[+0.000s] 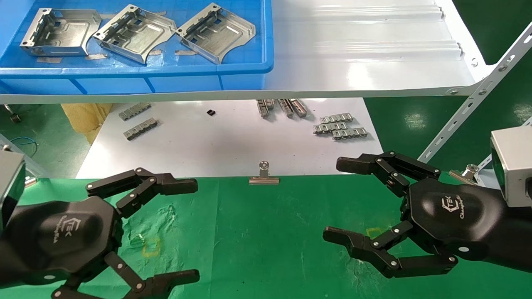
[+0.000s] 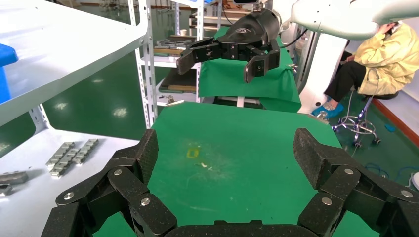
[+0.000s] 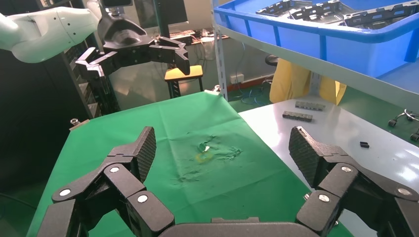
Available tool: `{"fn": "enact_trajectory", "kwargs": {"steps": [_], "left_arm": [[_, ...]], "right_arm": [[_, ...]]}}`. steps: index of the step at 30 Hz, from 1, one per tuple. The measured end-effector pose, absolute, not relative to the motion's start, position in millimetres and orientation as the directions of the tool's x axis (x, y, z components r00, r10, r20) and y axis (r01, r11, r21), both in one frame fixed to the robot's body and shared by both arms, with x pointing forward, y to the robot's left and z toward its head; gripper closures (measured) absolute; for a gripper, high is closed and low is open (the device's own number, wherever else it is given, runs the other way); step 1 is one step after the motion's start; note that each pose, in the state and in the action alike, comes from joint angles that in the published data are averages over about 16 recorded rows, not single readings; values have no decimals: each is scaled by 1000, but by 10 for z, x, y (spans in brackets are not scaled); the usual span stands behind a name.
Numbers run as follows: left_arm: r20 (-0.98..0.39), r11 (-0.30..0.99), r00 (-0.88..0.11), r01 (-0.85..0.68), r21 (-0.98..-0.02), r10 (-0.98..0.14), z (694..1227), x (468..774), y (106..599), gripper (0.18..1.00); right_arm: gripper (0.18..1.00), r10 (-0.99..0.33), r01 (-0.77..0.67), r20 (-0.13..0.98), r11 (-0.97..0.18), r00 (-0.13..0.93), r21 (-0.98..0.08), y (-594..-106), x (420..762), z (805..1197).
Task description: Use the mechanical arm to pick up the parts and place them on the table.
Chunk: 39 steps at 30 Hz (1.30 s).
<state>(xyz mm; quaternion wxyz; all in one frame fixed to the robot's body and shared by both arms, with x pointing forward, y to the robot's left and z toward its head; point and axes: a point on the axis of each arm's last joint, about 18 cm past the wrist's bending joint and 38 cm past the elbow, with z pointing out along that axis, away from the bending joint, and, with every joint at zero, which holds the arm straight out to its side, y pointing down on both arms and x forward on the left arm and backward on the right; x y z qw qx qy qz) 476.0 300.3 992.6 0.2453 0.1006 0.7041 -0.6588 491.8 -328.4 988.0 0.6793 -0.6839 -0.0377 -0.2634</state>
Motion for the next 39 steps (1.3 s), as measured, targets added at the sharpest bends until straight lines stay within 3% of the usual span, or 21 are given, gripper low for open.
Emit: {"fn": "enact_trajectory", "kwargs": {"steps": [13,27,39], "left_arm": [[-489,74,-823,490,-869,-289,10159,5018,3027,183],[-460,23,-702,535,-844,-543,10939,5596,3188,183],[-402,138,-555,456,-879,-729,11543,6107,3433,183]], "right_arm": [[263,-306,409,411,-74,858,-909,-3284,4918,9880],[533,-306,409,411,-74,858,-909,-3284,4918,9880],[796,-306,409,411,-74,858,-909,-3284,4918,9880]]}}
